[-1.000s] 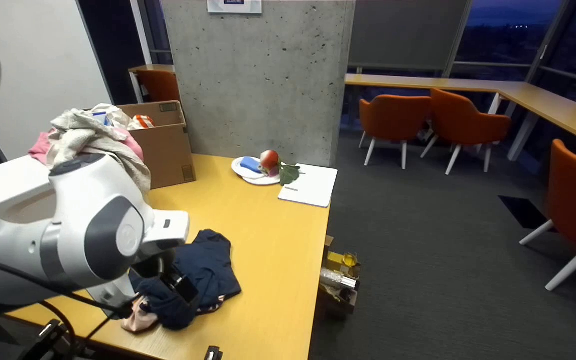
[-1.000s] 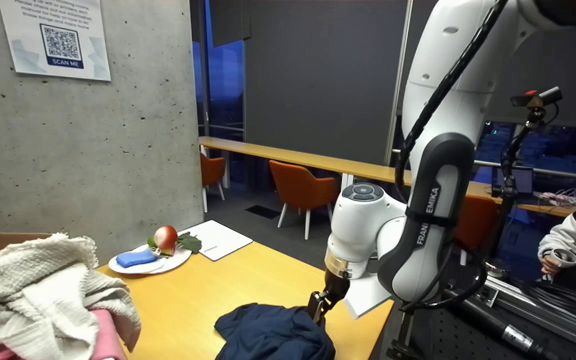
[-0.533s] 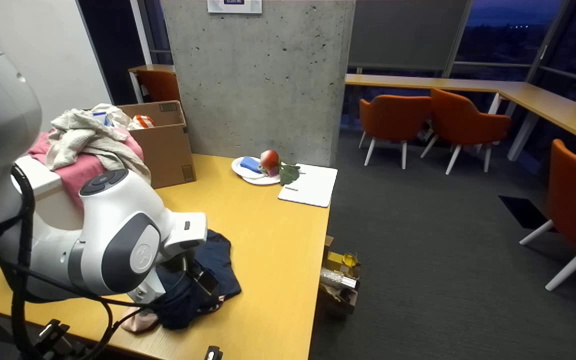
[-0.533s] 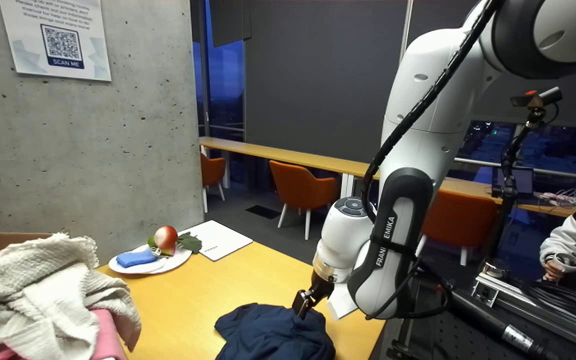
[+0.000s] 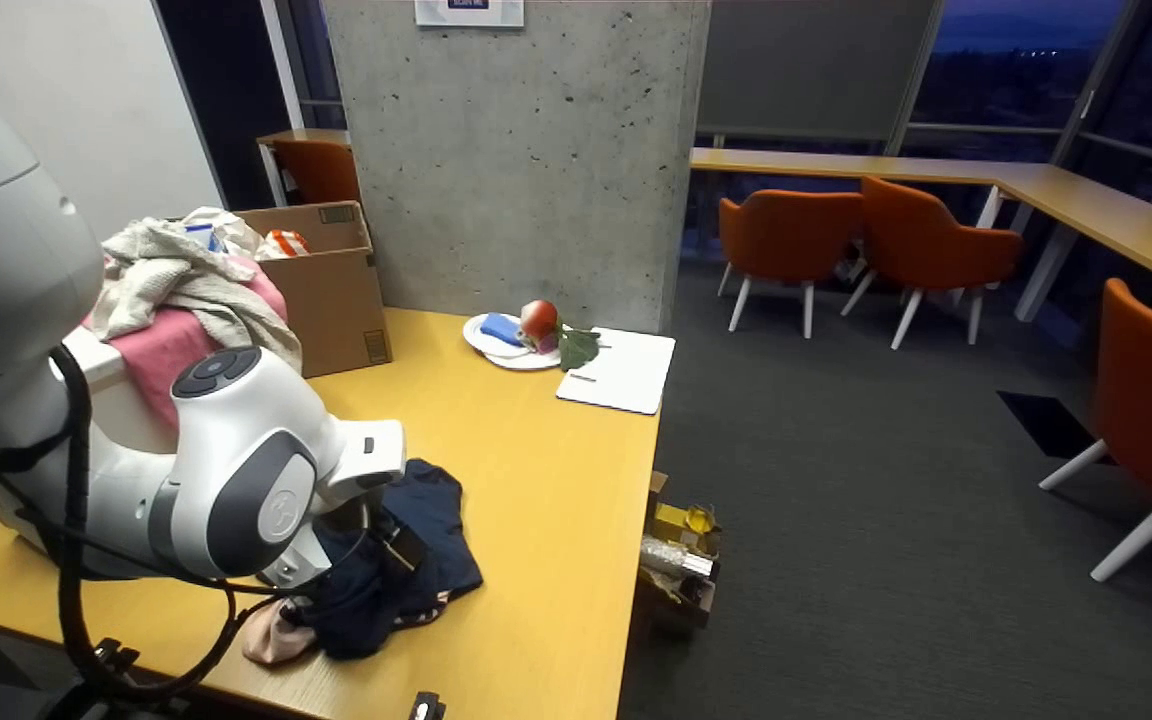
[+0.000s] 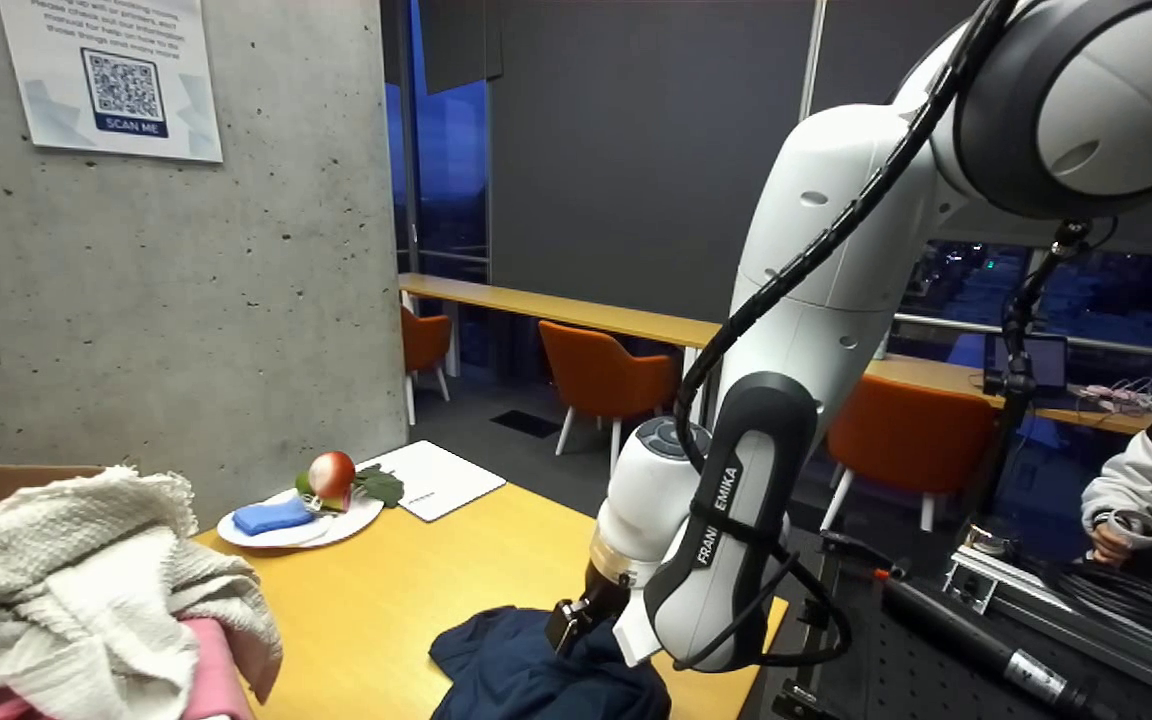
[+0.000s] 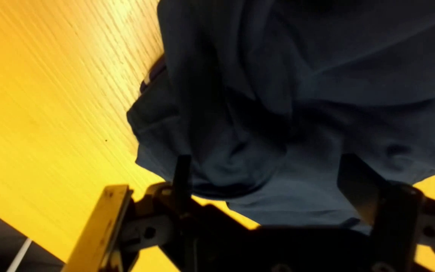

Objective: Move the clothes to the box

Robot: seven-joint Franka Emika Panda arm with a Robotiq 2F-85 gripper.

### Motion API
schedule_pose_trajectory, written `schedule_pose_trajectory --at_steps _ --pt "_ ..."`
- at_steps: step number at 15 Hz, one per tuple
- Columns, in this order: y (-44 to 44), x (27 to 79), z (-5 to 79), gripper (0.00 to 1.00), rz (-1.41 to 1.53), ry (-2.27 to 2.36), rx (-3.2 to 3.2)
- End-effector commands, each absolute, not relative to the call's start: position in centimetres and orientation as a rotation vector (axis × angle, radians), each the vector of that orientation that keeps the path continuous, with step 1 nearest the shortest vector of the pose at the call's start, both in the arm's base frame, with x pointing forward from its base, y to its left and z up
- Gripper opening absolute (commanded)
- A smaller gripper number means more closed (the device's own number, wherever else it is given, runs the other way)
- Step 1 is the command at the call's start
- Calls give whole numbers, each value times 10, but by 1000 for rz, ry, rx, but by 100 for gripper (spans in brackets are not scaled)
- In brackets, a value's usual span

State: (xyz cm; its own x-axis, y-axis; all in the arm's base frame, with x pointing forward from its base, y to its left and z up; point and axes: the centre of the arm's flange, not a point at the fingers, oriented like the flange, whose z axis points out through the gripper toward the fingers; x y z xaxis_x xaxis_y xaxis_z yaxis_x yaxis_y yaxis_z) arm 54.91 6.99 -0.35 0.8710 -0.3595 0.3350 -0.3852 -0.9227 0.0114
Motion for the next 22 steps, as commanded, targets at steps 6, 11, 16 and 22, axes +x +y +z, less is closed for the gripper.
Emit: schedule_pose_trajectory --at_steps 6,11,16,22 --pt "75 557 -14 27 514 -575 2985" --pt "80 560 -4 0 503 -573 2988" --pt "84 585 50 1 573 -576 2960" --pt "115 641 157 1 673 -516 2913"
